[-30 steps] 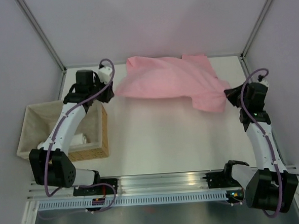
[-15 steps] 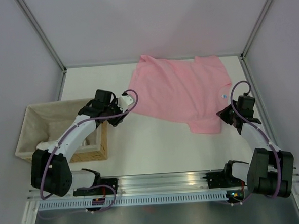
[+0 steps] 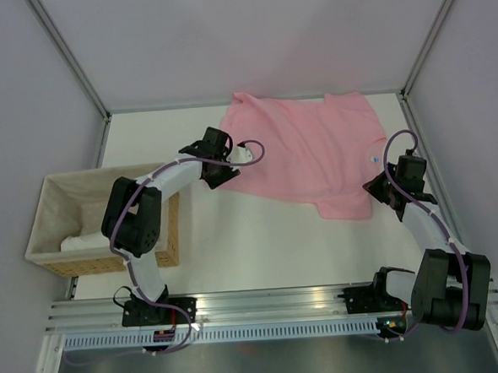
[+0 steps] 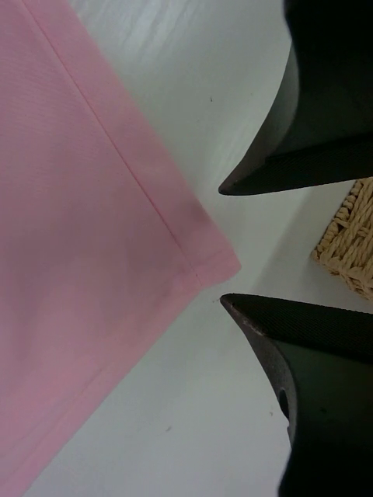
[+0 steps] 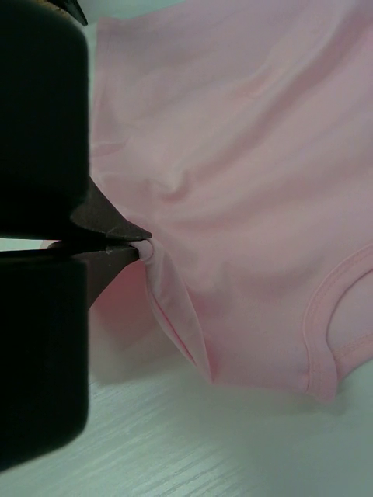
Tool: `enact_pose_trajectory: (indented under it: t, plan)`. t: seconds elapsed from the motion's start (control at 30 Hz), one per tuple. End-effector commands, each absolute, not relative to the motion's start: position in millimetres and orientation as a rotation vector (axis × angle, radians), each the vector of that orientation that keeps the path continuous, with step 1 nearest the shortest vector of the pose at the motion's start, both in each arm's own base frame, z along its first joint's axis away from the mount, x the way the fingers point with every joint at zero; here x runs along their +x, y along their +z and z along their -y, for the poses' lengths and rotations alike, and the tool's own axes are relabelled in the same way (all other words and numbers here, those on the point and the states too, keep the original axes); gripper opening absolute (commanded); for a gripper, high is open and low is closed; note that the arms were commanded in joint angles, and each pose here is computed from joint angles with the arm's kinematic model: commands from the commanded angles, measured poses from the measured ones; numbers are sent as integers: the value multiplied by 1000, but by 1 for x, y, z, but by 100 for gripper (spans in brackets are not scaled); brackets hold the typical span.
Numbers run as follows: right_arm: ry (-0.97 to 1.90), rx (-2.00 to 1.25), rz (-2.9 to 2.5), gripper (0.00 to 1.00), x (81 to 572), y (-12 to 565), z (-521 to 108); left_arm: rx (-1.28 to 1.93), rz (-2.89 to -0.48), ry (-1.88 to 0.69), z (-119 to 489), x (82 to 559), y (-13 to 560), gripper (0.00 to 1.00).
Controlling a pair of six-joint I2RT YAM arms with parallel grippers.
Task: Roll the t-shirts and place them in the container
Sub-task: Flatten the tshirt
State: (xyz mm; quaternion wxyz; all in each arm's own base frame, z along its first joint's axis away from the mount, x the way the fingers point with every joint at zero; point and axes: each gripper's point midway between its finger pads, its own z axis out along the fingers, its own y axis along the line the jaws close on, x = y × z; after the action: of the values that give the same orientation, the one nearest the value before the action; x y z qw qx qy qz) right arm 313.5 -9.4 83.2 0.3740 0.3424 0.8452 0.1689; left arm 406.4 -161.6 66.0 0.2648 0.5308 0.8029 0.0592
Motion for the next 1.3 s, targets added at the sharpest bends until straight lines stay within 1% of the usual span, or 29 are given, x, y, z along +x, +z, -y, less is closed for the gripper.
enact_pose_trajectory:
  t: [0.0,0.2,0.27,0.3,0.33,0.43,0.5,0.67,0.73,0.8,0.9,0.97,1.0,1.03,1.1,1.17,1.2,1.27]
  plan:
    - [414,835,-2129,0,325,101,16,1690,-2089,326,145,411,49,60]
    - [416,849,-2151,0,323,91,15,1760,-2063,323,149,415,30,61]
    - [410,848,-2162,0,322,88,15,1776,-2073,297,150,409,22,59]
    - [406,851,-2164,0,322,87,16,1781,-2080,292,149,407,19,56]
    - [400,848,-2166,0,322,87,17,1782,-2088,285,148,405,16,39]
    - [390,848,-2167,0,322,88,18,1755,-2116,251,147,394,16,3]
    - [388,847,-2172,0,320,89,18,1718,-2150,229,143,381,17,2]
    - [387,824,-2168,0,314,99,16,1552,-2116,159,135,342,66,2]
    - [382,815,-2158,0,311,103,16,1511,-2117,112,135,328,73,2]
    - [379,810,-2164,0,307,104,16,1537,-2136,41,131,300,75,2]
    - [374,802,-2162,0,302,106,15,1698,-2176,-145,134,247,60,2]
    - [374,801,-2161,1,300,106,14,1776,-2179,-216,134,227,50,33]
    - [374,802,-2162,1,299,106,14,1785,-2198,-225,133,222,48,45]
    - [373,800,-2161,1,299,106,14,1771,-2208,-222,133,223,50,48]
    - [368,797,-2163,1,298,106,15,1691,-2223,-203,137,234,62,49]
    - [355,797,-2164,0,298,107,16,1582,-2222,-204,144,250,81,47]
    - [351,797,-2161,1,298,107,17,1525,-2236,-201,143,258,86,46]
    - [352,794,-2155,1,297,108,17,1403,-2282,-155,140,278,89,37]
